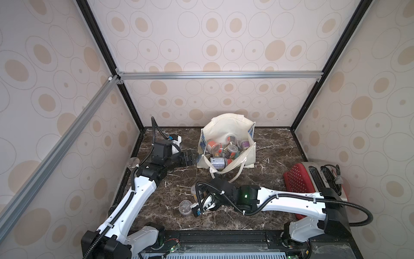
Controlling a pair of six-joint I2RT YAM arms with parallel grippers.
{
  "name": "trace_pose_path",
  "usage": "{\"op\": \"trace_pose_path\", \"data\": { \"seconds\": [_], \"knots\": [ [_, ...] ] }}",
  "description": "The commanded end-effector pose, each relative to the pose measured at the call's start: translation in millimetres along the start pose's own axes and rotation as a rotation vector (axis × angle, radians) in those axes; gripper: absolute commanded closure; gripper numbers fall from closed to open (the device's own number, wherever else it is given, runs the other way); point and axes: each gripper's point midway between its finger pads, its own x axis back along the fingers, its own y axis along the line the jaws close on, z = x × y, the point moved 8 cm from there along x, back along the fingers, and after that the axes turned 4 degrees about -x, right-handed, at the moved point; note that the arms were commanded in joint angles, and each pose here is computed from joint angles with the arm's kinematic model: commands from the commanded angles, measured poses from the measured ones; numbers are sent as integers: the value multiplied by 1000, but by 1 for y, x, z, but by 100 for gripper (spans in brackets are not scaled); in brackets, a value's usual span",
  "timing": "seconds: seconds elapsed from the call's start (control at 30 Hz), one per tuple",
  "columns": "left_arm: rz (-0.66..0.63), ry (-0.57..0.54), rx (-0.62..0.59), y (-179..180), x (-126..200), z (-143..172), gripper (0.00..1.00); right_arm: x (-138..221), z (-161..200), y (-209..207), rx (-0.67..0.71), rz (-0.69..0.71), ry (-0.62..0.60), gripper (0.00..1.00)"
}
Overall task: Take out the seed jars from the canvas bag
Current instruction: Place the seed jar at the center of the board.
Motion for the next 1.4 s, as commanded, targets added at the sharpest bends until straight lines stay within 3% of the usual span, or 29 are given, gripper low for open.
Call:
{"op": "trace_pose_path", "data": {
  "seconds": [0.0,0.23,0.77,1.17,1.37],
  "knots": [
    [95,70,-18,-6,3,13,2,-8,8,13,32,16,35,37],
    [53,112,13,6,-4,31,2,-46,38,53,50,9,194,37],
    [-4,69,29,11,-7,22,2,-91,25,79,86,78,134,35],
    [-39,41,15,13,-4,19,2,-77,20,102,105,-15,66,16],
    [-40,45,15,14,-5,20,2,-70,21,107,89,-63,59,13]
  ]
}}
